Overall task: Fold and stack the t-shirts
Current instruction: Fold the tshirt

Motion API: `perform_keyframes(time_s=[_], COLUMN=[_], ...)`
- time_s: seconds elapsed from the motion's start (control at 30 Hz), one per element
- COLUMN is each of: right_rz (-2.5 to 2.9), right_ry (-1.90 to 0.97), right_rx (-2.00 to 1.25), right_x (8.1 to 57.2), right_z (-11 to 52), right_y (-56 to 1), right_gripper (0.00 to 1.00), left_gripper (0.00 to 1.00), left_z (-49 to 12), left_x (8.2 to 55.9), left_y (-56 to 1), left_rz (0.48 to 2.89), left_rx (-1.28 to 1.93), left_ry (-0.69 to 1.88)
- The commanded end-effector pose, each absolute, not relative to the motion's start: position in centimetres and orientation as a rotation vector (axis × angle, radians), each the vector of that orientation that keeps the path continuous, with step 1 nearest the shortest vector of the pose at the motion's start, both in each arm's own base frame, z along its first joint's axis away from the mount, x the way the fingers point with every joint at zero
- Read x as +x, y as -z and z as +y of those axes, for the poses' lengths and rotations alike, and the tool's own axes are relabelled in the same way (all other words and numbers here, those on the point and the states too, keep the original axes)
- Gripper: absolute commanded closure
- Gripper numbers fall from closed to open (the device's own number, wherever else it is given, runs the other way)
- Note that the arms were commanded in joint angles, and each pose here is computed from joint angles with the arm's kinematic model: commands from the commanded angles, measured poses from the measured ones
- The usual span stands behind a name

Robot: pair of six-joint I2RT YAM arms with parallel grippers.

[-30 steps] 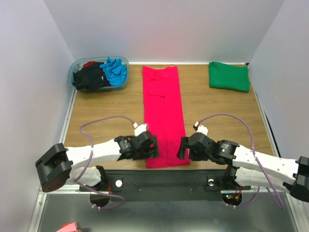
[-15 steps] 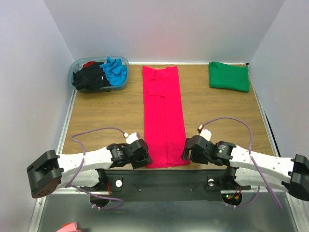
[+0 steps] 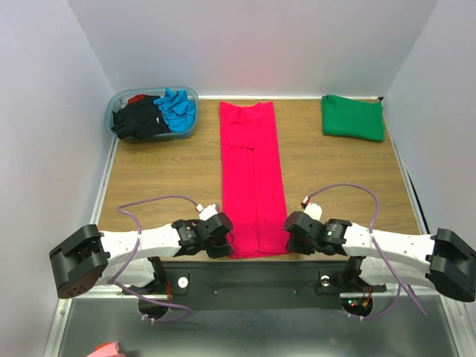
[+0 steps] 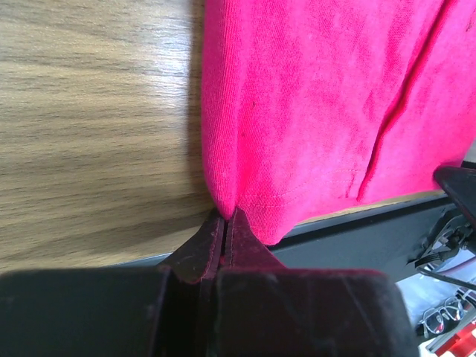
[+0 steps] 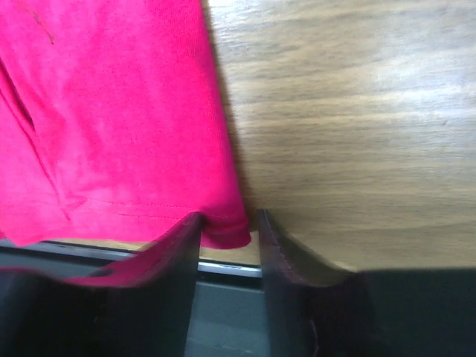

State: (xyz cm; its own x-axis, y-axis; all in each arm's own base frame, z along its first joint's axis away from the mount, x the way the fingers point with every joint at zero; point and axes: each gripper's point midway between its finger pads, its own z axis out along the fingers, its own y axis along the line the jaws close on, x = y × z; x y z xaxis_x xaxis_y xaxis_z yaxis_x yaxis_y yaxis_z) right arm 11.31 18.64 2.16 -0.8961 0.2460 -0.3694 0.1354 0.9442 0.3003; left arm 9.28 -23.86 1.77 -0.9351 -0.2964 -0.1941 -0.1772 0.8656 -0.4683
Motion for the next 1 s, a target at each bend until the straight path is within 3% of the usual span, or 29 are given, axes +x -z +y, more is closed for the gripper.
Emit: perform_keyframes(time_s=[0.0, 0.07, 0.1, 0.17, 0.63, 0.97], right_rz=[2.695, 2.68, 2.665, 2.627, 2.36, 2.198], right_ry=[-0.417, -0.428, -0.449, -0.459, -0.318, -0.236], right_rx=[0.286, 0.261, 0.252, 0.248, 0.243, 0.362], right_x=[11.4, 11.8, 12.1, 12.9, 20.3, 28.7], right_z=[19.6, 20.0, 20.5, 20.8, 22.7, 22.1], right_y=[-1.9, -2.4, -3.1, -4.0, -9.8, -15.4], right_gripper=[0.73, 0.8, 0.91, 1.0, 1.0, 1.0], left_gripper=[1.0, 1.0, 1.0, 1.0, 1.0, 1.0], left_z=[-23.8, -23.9, -24.1, -24.7, -25.0, -25.1], left_x=[8.9, 9.0, 9.2, 9.7, 19.3, 26.8], left_y=[-2.1, -2.3, -2.6, -3.5, -9.0, -11.6], left_rz=[2.791, 2.78, 2.769, 2.741, 2.49, 2.395], left_rx=[-0.309, -0.303, -0.302, -0.303, -0.322, -0.302], left_ry=[0.663, 0.672, 0.685, 0.715, 0.687, 0.654])
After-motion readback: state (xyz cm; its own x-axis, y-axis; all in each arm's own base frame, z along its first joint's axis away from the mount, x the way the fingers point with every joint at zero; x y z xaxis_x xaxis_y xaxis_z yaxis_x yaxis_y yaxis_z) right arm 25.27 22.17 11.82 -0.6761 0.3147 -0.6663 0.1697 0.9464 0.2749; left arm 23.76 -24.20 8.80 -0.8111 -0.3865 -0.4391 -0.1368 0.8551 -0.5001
